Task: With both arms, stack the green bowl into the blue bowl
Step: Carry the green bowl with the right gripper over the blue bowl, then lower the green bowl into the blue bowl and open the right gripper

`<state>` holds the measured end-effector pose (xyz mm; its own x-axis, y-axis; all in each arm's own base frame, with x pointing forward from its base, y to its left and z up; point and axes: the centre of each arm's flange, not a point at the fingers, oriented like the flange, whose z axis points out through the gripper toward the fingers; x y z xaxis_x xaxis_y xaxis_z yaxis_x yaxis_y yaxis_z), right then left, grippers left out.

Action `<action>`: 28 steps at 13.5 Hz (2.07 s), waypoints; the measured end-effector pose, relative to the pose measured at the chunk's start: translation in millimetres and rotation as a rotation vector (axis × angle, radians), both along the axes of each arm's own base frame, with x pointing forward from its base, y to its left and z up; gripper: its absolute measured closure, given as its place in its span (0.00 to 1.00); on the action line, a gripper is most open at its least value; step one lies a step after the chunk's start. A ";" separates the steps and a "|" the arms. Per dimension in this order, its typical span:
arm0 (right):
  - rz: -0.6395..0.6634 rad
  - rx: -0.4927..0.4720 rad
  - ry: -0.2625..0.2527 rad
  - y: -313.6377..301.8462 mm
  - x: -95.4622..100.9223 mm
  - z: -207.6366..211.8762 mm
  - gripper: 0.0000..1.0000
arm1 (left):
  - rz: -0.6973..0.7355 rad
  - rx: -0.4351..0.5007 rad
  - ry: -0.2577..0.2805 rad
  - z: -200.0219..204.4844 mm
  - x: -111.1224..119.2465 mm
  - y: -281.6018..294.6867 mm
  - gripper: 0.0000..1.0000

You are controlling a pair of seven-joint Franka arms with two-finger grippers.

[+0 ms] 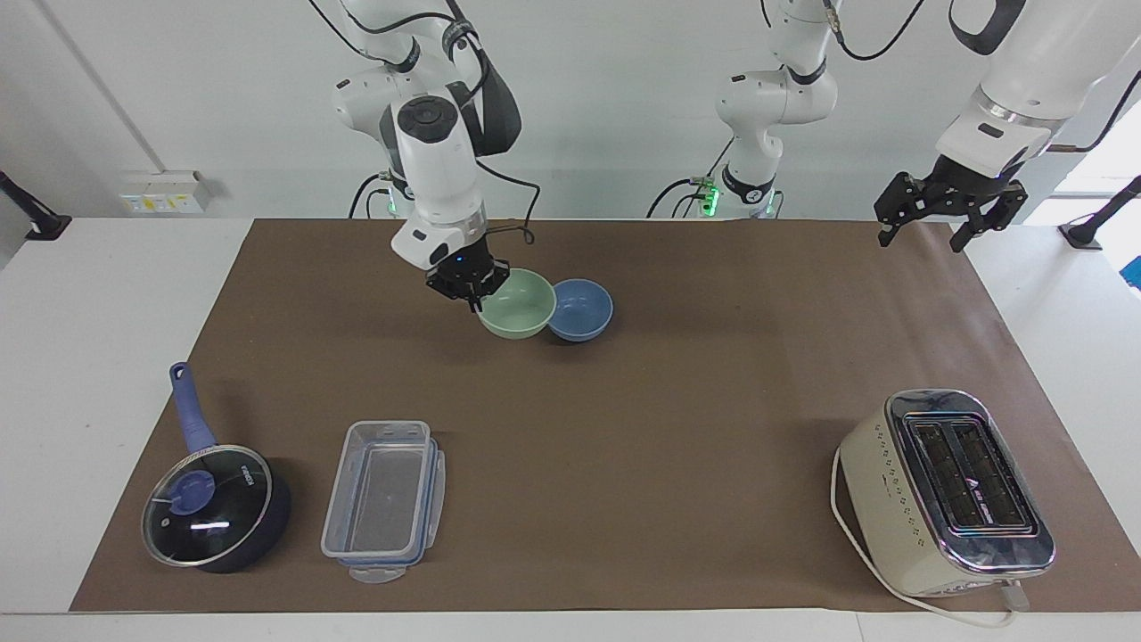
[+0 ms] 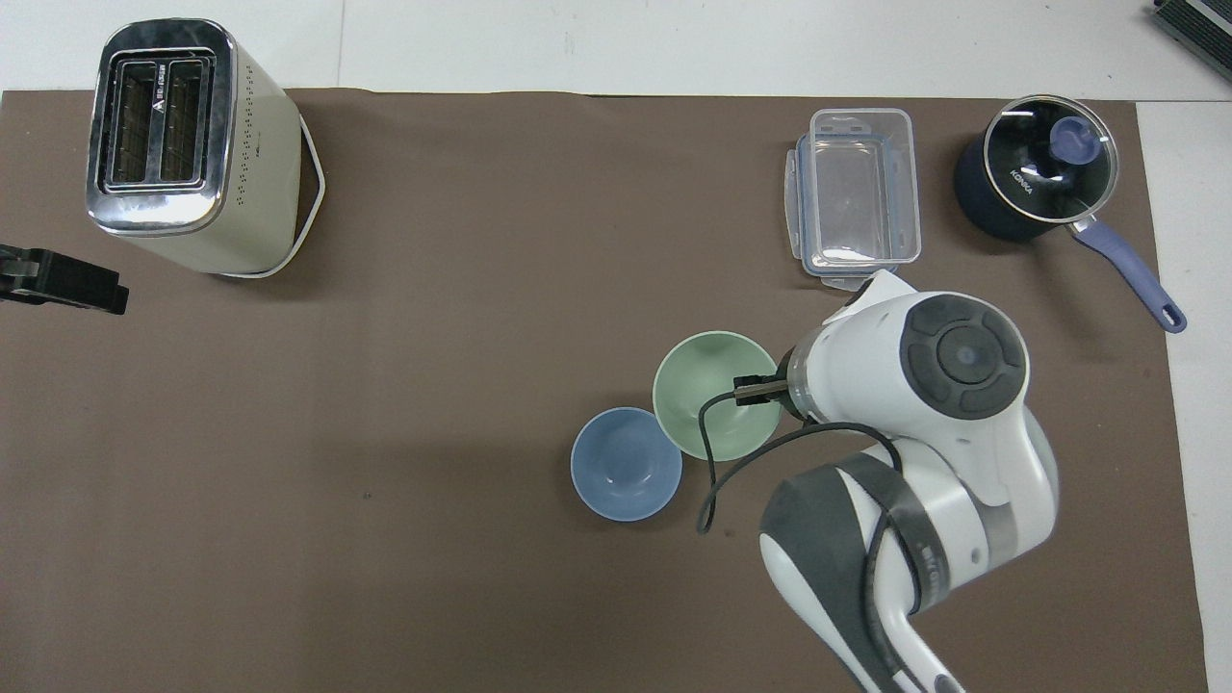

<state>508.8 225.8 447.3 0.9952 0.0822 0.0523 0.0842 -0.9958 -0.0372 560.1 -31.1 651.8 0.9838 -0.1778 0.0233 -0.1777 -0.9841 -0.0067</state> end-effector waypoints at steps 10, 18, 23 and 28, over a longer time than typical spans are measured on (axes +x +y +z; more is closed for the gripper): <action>0.029 0.053 0.035 73.2 -38.6 -61.1 0.95 | -0.001 0.000 0.000 0.0 0.0 -0.3 0.00; 0.030 0.045 0.040 68.9 -49.4 -83.6 0.95 | -0.001 0.000 0.000 0.0 0.0 -0.4 0.00; 0.037 0.047 0.037 72.2 -54.5 -88.7 0.95 | -0.001 0.000 0.000 0.0 0.0 -0.4 0.00; 0.036 0.044 0.041 71.3 -55.8 -91.2 0.95 | -0.001 0.000 0.000 0.0 0.0 -0.5 0.00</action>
<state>453.0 297.1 356.1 0.9930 0.1170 0.0155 0.1179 -0.9893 -0.0854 560.0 -31.5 651.8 0.9836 -0.1786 0.0233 -0.1785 -0.9839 -0.0067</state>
